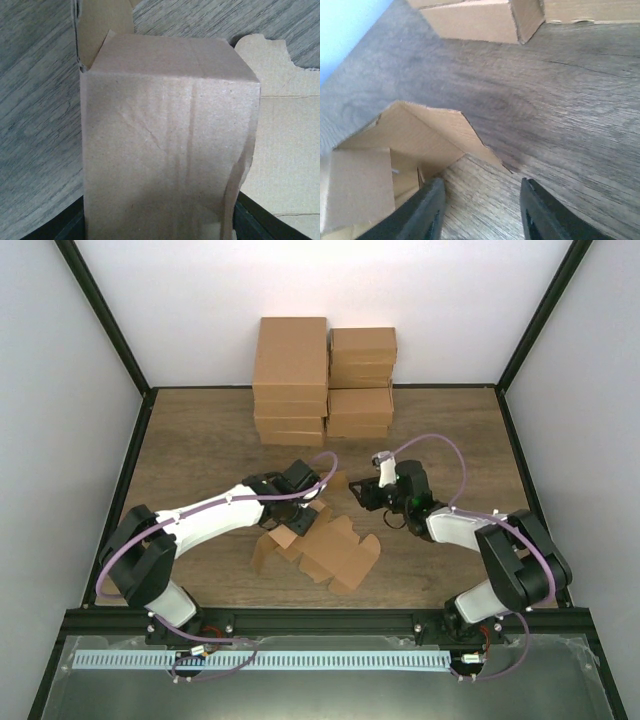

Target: Fold the paper box

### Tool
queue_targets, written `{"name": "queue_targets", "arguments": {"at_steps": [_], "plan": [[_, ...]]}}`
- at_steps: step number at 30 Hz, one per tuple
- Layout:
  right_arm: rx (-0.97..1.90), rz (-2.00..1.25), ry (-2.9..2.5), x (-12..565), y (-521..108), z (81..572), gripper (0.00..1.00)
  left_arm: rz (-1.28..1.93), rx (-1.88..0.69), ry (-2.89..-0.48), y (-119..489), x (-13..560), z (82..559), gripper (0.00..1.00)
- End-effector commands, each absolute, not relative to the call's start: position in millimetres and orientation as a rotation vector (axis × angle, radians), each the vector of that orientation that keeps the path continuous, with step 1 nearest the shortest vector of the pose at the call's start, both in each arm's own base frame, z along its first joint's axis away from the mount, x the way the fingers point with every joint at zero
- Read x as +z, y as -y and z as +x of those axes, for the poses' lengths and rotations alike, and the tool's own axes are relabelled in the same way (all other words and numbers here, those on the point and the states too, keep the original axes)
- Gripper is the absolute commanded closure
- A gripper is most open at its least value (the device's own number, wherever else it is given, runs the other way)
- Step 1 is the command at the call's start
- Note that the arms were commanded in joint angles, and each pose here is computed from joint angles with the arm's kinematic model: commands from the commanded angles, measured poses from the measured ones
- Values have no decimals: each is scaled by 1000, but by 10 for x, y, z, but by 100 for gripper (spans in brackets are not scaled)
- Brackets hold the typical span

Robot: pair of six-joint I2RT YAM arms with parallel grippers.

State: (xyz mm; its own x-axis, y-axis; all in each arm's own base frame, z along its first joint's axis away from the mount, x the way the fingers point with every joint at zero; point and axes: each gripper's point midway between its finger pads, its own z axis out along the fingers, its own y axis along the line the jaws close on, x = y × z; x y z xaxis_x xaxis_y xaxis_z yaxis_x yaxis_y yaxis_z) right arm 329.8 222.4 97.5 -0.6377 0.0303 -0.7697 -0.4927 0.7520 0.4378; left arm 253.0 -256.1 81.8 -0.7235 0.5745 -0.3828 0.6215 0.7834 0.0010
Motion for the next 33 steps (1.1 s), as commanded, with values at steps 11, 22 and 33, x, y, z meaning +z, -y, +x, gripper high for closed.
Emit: {"name": "queue_targets", "arguments": {"at_steps": [11, 22, 33], "plan": [[792, -678, -1908, 1201, -2559, 3737, 36, 940, -143, -2630, 2547, 717, 2498, 43], [790, -1050, -1707, 1235, -2846, 3738, 36, 944, -135, -2630, 2548, 711, 2495, 43], [934, -1192, -1664, 1238, -2781, 3684, 68, 941, -148, -2618, 2559, 758, 2499, 43]]}}
